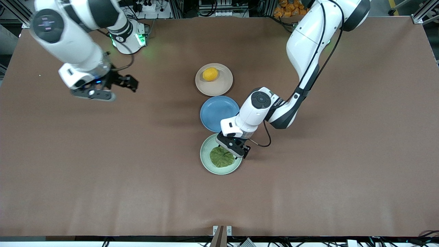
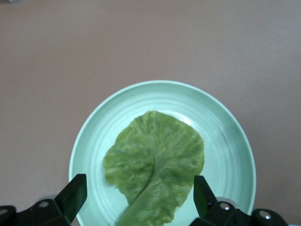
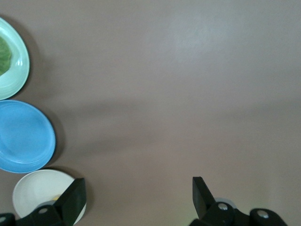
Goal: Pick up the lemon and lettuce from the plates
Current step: 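Grasp the lettuce with the left gripper while the right gripper reaches the lemon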
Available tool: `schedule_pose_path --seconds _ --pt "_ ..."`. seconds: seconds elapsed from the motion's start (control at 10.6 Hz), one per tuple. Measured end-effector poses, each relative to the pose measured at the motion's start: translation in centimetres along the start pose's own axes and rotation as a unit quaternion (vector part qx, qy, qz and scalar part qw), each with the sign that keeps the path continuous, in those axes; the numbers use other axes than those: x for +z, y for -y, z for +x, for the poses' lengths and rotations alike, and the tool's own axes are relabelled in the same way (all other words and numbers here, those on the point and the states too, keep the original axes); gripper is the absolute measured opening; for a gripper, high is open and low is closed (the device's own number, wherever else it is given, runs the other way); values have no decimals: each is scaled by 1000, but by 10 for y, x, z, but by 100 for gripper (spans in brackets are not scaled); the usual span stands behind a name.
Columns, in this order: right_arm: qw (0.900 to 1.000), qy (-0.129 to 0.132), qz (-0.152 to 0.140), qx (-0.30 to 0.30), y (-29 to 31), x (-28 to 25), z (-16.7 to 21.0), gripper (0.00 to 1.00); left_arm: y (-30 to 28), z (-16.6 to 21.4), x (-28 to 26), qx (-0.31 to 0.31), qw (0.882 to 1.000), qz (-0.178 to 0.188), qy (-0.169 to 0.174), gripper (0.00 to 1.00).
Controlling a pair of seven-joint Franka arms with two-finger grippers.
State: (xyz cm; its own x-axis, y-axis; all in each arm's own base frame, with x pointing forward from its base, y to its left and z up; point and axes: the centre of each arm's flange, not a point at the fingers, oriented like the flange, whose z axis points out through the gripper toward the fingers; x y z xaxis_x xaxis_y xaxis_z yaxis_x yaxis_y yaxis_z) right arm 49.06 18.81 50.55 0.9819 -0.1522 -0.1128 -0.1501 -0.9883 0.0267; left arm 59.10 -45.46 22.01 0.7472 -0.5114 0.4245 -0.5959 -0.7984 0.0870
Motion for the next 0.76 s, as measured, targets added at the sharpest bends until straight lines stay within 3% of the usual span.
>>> schedule_pose_path --seconds 0.28,0.57,0.76 --pt "999 9 -9 37 60 14 -42 100 -7 -16 24 3 1000 -5 15 100" --pt "997 33 -2 75 72 38 -56 100 -11 -27 38 8 1000 -2 25 100" --pt "994 23 5 110 94 58 -72 100 -11 -32 45 16 999 9 30 100"
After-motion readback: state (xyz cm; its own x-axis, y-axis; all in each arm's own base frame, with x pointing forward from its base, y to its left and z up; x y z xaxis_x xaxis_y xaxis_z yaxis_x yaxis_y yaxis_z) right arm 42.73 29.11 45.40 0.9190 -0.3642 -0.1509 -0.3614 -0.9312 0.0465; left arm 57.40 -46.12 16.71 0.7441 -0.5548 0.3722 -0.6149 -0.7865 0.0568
